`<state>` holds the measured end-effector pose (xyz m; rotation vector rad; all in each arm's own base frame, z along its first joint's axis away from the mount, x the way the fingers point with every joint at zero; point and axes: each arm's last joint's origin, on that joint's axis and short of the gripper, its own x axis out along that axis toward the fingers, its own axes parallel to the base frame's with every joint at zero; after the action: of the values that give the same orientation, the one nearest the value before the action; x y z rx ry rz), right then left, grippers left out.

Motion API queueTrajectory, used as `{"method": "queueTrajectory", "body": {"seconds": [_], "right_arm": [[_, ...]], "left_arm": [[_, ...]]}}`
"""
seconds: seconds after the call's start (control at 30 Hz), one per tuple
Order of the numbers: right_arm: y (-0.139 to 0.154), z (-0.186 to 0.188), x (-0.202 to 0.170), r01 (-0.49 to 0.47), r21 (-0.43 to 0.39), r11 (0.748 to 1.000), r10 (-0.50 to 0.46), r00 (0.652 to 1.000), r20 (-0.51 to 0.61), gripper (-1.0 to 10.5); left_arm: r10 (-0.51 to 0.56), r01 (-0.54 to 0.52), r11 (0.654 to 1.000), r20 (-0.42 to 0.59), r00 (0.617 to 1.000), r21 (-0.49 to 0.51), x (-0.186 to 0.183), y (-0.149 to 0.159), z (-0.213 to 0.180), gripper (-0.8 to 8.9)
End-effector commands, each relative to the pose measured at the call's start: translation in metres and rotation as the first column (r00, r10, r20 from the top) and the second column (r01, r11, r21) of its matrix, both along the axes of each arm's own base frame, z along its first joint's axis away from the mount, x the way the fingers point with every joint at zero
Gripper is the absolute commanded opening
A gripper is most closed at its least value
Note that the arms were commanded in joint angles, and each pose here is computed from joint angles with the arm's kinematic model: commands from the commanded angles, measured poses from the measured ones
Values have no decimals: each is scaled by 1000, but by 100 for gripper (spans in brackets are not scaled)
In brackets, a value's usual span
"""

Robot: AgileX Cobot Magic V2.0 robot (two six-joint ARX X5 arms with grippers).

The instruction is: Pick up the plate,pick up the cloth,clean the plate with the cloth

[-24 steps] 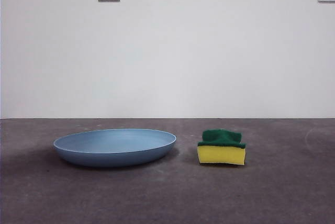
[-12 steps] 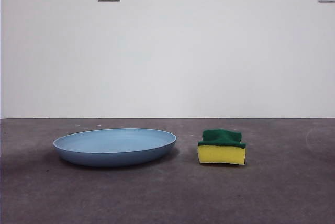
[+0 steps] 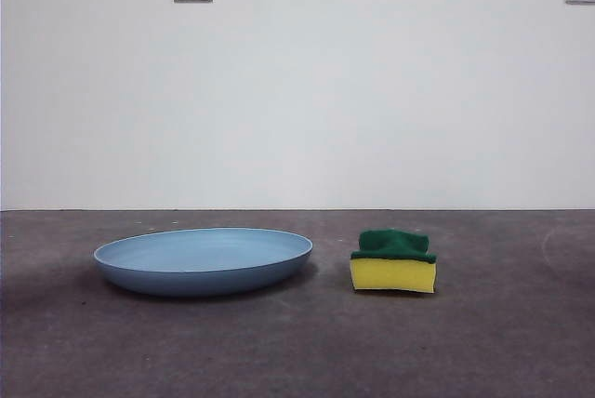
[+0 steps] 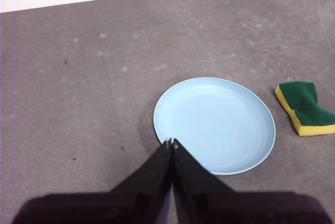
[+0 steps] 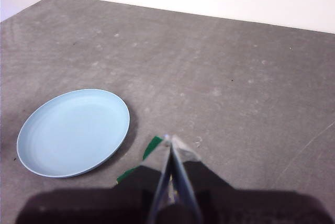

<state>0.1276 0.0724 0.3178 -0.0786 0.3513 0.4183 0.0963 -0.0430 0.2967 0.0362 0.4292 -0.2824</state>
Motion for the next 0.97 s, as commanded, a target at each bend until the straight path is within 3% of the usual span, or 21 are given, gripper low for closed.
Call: {"method": "queueTrajectory", "body": {"seconds": [0.03,0.2,0.5,0.67,0.97], "right_arm": [[0,-1,0,2,-2,1000,-2,1000,2,2],[0,-1,0,2,-2,1000,-2,1000,2,2],[0,-1,0,2,-2,1000,-2,1000,1,2],[0,-1,0,2,-2,1000,-2,1000,1,2],[0,-1,0,2,-2,1000,-2,1000,1,2]], "left_arm": [[0,0,1000,-13,1000,0,2,-1,-3,-3],[-19,19,998,-5,1000,52,3,-2,-3,-3],[60,-63,998,189,980,6,-7,14,-5,-3],[148,-142,989,281,948,-41,-7,23,-41,-3],[139,-125,990,304,943,-66,-3,27,-113,-3]]}}
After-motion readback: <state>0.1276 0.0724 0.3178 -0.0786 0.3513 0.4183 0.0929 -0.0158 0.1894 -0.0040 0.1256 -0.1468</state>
